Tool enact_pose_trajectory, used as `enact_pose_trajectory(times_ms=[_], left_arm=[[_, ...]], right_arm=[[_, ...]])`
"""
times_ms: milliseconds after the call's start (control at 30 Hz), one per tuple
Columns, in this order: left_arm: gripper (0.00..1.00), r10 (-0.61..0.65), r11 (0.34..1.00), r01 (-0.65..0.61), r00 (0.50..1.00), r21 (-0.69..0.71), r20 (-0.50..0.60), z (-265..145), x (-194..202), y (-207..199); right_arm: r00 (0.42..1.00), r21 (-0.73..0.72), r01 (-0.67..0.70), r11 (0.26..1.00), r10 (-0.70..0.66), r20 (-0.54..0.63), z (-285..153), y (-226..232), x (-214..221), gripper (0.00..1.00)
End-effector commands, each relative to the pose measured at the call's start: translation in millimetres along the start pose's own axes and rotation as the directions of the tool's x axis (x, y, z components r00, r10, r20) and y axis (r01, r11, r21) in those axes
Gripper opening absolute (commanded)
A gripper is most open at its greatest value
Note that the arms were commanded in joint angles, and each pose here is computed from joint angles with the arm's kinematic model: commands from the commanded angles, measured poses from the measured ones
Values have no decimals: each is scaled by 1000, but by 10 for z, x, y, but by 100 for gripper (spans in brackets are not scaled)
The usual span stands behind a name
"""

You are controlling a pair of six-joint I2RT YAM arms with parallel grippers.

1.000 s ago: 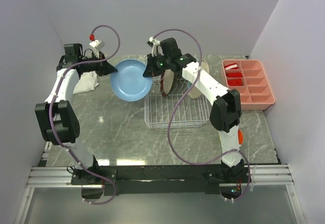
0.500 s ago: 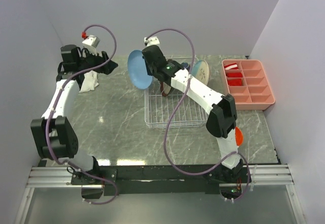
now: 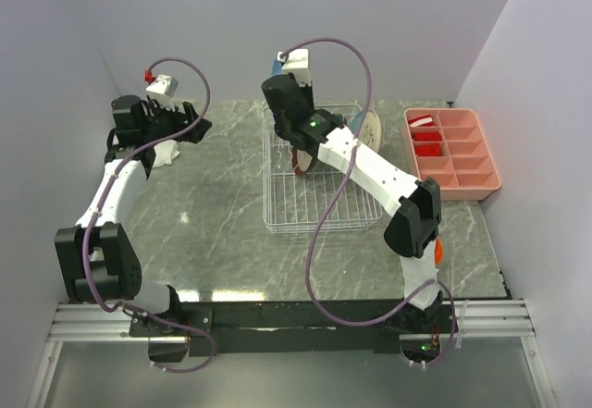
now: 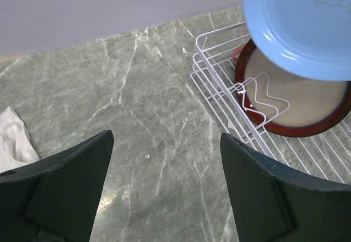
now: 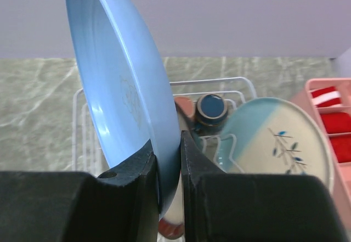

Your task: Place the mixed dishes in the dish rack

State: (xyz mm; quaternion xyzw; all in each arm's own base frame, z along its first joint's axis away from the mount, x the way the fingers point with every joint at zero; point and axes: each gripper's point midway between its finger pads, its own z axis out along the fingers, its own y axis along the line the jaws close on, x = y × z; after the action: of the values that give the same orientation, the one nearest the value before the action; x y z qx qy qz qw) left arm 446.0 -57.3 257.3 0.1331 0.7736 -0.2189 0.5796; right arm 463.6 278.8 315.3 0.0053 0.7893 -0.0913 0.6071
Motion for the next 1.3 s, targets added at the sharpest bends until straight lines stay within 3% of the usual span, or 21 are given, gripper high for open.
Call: enact_pose_trajectory(times_ms=[0, 1000, 1267], left_arm=[[85, 21, 1000, -21, 998, -5, 64, -15, -170, 4], [86, 53, 998, -53, 999, 17, -6, -97, 332, -287], [86, 59, 998, -58, 998, 39, -28, -44, 404, -466]], right_arm=[[996, 97, -30, 995, 22, 83, -161, -294, -313, 0], [982, 174, 164, 971, -143, -126, 149, -297, 763, 0], [967, 90, 176, 980, -155, -203, 88, -109, 1051, 0]])
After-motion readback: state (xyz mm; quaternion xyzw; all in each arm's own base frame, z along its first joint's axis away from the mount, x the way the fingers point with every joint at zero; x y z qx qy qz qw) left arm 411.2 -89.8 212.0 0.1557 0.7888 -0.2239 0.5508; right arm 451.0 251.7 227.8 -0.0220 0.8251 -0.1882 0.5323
